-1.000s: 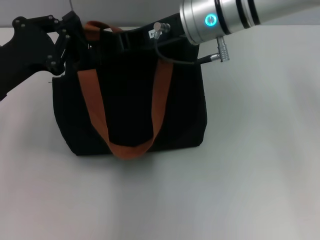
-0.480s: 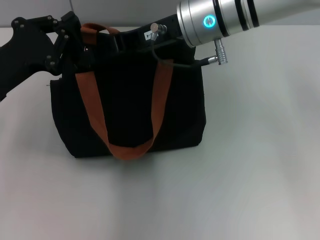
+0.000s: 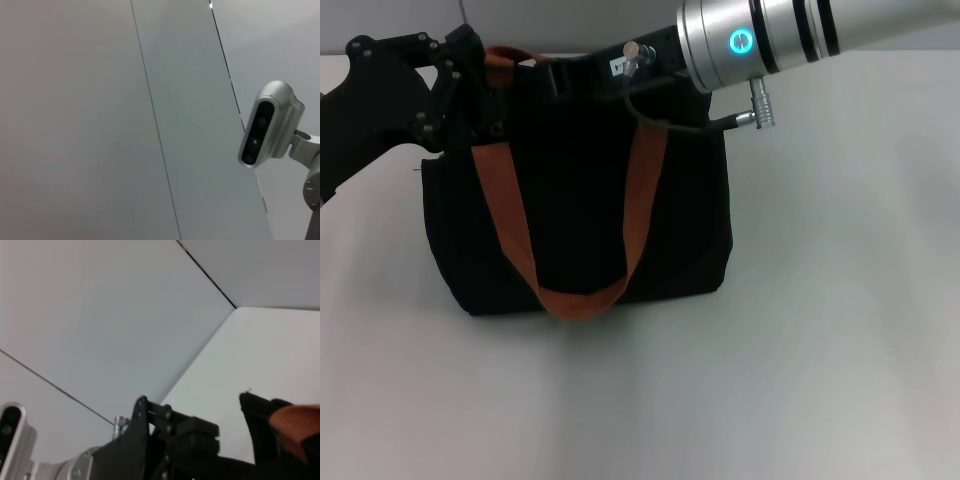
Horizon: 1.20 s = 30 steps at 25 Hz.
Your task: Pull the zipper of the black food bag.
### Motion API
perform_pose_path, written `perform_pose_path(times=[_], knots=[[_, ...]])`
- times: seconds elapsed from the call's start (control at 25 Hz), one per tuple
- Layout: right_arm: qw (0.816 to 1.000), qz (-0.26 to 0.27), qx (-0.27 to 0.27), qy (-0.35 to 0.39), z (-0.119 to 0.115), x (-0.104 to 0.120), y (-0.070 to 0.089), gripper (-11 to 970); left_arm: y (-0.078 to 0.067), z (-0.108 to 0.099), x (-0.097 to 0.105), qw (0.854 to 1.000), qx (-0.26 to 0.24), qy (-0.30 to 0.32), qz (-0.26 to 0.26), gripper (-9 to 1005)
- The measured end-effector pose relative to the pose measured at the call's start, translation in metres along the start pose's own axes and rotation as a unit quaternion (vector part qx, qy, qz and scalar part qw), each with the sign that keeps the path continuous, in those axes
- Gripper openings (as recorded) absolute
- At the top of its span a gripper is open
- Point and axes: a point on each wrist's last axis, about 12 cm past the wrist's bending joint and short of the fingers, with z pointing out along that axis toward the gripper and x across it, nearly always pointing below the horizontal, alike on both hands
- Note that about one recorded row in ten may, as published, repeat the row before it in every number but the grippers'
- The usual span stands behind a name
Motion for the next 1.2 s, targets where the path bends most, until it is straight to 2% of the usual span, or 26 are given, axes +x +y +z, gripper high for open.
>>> perform_pose_path(times=[0.76,1.0,1.2], knots=[[1.0,0.004,0.001,-0.001,0.0065,-0.0008,0.0009,279,-0.0004,0.0027,-0.0009,1.0,0.005,-0.003,0.001,119],[1.0,0.002,0.004,-0.001,0.0053,0.0002,-0.0004,102,-0.0005,0.002,-0.001,1.0,0.004,-0.004,0.0,121],[1.0,-0.004,0.009,0.003,0.0058,0.0,-0.0003,37,-0.0007,0.0011,-0.0007,1.0,0.003,-0.004,0.0,122]])
